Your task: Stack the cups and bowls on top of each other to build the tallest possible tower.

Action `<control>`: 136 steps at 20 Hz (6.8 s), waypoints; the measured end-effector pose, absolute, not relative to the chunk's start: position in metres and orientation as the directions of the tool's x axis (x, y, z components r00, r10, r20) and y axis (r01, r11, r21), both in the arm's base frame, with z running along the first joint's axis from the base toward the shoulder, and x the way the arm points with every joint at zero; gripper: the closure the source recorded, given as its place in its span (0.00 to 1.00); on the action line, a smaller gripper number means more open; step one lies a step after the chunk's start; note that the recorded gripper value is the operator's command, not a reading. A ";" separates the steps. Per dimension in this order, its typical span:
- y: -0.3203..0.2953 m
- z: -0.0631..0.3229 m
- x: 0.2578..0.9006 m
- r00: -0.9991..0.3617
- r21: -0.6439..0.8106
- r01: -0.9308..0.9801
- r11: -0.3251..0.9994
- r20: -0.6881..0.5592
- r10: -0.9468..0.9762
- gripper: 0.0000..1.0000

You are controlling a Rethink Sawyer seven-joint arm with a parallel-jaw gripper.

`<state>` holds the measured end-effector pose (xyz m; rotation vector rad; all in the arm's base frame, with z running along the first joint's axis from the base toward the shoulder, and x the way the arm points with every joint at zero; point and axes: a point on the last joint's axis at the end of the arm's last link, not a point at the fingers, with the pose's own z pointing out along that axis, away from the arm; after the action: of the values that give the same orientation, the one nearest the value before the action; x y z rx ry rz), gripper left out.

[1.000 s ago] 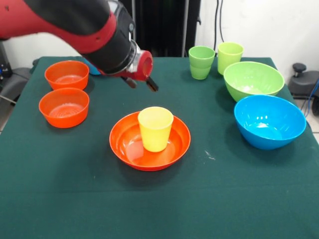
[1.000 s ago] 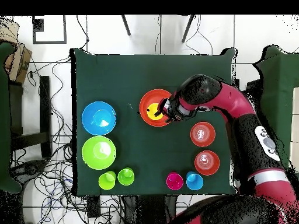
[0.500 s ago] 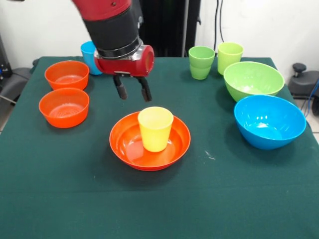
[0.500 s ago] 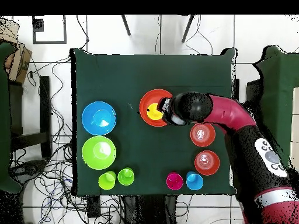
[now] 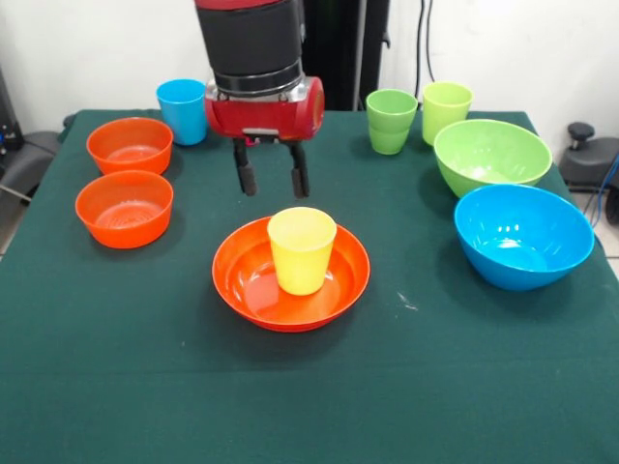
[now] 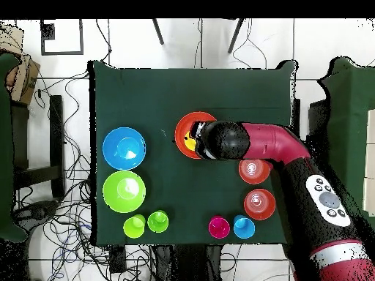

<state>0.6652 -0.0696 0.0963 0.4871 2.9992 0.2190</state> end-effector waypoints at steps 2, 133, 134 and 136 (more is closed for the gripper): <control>-0.069 0.101 0.664 -0.945 0.152 0.303 0.941 -0.075 0.317 0.00; -0.167 0.070 0.588 -0.992 0.155 0.091 0.984 -0.071 0.102 0.00; -0.166 0.069 0.588 -0.992 0.157 0.091 0.983 -0.069 0.103 0.00; -0.166 0.068 0.587 -0.992 0.160 0.091 0.983 -0.067 0.103 0.00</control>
<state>0.5871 -0.1656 0.0676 0.1499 3.0537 0.2416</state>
